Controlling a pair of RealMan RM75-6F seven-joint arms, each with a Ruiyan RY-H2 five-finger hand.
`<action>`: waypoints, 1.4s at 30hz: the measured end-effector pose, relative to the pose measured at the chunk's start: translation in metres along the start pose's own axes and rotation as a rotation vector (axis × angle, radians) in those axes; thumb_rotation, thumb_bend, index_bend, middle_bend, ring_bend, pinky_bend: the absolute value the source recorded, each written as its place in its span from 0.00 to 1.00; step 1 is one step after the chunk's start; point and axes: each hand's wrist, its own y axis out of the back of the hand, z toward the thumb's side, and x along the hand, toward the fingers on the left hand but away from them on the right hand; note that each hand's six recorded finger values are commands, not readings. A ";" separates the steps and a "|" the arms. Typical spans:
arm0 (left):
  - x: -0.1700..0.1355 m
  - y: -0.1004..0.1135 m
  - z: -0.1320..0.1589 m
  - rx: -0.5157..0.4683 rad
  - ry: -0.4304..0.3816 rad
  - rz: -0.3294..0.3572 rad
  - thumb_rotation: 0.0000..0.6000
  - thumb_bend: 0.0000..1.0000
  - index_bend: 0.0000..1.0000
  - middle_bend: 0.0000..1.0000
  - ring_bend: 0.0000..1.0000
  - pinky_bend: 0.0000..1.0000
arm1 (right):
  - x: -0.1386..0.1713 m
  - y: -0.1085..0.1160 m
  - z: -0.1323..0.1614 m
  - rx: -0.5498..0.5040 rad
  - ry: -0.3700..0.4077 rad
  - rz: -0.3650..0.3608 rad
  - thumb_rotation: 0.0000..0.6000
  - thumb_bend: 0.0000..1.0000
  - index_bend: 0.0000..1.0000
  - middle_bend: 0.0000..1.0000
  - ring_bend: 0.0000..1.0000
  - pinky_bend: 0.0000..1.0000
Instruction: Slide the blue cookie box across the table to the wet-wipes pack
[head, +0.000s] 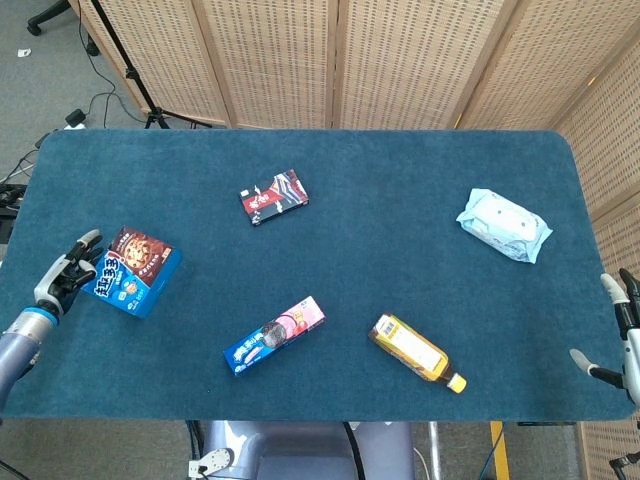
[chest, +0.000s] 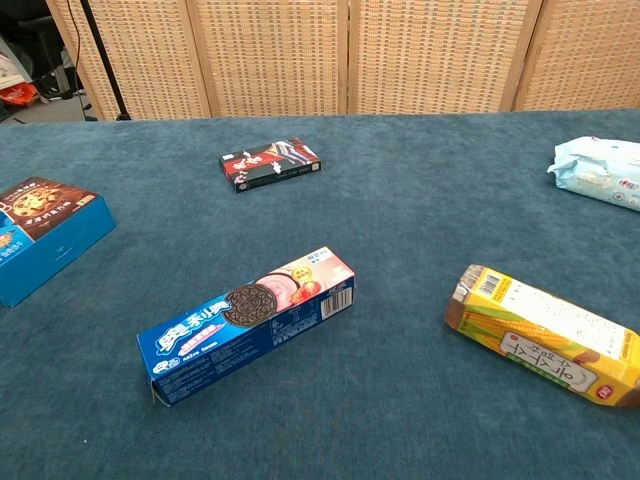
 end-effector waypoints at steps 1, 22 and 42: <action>0.000 -0.002 -0.001 -0.003 -0.002 0.000 1.00 1.00 0.00 0.00 0.00 0.00 | 0.000 0.000 0.000 -0.001 0.000 0.001 1.00 0.00 0.00 0.00 0.00 0.00; 0.021 -0.099 0.008 -0.063 -0.061 -0.085 1.00 1.00 0.00 0.00 0.00 0.00 | 0.000 0.000 -0.003 -0.011 -0.008 0.006 1.00 0.00 0.00 0.00 0.00 0.00; 0.035 -0.180 0.030 -0.108 -0.056 -0.140 1.00 1.00 0.00 0.00 0.00 0.00 | -0.001 -0.004 -0.001 -0.001 -0.008 0.020 1.00 0.00 0.00 0.00 0.00 0.00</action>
